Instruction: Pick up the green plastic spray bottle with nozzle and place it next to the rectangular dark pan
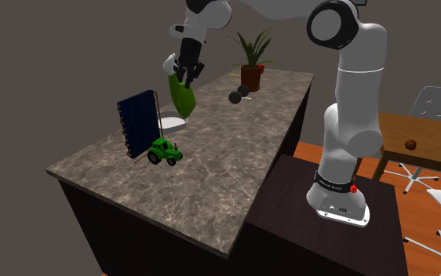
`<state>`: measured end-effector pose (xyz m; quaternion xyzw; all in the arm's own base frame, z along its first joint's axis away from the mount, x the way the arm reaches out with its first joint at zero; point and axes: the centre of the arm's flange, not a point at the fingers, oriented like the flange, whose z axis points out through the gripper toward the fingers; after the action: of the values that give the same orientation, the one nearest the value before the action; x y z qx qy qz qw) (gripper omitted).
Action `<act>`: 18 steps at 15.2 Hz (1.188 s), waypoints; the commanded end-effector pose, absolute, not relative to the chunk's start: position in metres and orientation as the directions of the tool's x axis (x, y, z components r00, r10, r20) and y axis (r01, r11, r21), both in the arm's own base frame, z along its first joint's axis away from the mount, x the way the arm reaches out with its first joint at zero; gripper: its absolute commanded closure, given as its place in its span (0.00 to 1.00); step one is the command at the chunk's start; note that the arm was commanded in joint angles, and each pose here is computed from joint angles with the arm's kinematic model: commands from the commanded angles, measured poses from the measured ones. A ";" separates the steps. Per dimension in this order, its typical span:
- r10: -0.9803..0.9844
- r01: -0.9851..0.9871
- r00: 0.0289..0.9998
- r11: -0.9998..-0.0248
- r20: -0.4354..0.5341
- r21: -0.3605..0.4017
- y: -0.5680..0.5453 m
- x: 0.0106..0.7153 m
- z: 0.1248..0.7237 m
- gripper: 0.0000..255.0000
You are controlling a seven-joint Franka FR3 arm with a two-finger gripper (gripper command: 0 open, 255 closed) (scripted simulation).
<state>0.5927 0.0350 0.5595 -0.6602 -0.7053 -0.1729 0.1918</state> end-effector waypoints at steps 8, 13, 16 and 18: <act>0.865 0.998 -0.055 0.068 0.499 -0.009 0.034 0.594 0.607 1.00; 0.865 0.998 -0.055 0.068 0.499 -0.009 0.017 0.601 0.602 1.00; 0.865 0.998 -0.055 0.068 0.499 -0.009 -0.008 0.611 0.573 1.00; 0.865 0.998 -0.055 0.068 0.499 -0.009 -0.025 0.619 0.554 1.00</act>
<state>0.6138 -0.0176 0.5666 -0.6607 -0.7049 -0.1726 0.1921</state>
